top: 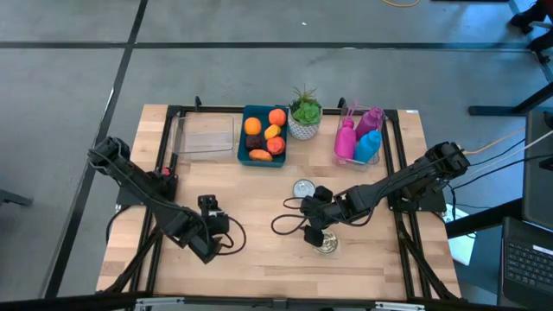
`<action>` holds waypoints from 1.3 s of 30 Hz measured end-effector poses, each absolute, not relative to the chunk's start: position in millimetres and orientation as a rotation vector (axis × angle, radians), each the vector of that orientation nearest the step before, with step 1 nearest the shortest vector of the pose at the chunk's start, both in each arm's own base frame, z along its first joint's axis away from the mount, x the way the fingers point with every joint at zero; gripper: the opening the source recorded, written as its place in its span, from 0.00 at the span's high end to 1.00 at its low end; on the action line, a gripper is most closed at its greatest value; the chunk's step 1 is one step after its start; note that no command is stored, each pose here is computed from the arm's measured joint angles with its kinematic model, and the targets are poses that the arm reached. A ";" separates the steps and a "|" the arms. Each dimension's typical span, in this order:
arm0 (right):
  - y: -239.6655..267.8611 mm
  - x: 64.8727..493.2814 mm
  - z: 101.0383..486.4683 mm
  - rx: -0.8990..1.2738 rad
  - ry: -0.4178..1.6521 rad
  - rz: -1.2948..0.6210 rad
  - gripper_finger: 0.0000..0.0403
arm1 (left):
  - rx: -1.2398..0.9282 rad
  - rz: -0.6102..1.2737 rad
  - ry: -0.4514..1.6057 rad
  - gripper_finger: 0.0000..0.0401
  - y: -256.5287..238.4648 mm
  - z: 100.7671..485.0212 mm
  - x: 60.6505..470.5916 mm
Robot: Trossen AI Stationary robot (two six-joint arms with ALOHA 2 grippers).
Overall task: Pick & Place Food Item
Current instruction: Put the blue tuna can into the left transparent bin
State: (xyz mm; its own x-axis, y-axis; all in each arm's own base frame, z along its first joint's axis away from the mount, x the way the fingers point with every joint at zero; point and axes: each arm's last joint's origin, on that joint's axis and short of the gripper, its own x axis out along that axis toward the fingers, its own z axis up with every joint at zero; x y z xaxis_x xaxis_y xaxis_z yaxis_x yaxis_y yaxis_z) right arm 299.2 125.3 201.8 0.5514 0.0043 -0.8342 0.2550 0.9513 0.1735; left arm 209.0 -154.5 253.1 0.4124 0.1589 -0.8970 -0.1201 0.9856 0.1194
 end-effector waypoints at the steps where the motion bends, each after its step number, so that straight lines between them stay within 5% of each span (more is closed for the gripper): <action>1: 125.3 299.2 201.8 0.290 0.979 -0.151 0.15 | 0.035 0.175 1.130 0.00 -155.7 253.1 208.1; 18: 121.2 307.6 206.4 0.317 0.876 -0.195 0.15 | -0.128 0.249 1.054 0.00 -182.0 252.4 185.1; 24: 115.9 321.4 214.2 0.328 0.770 -0.113 0.15 | -0.241 0.307 1.122 0.00 -184.0 224.3 169.8; 39: 85.7 389.2 174.9 0.326 0.851 0.045 0.15 | -0.417 0.480 0.924 0.00 -186.8 201.0 151.8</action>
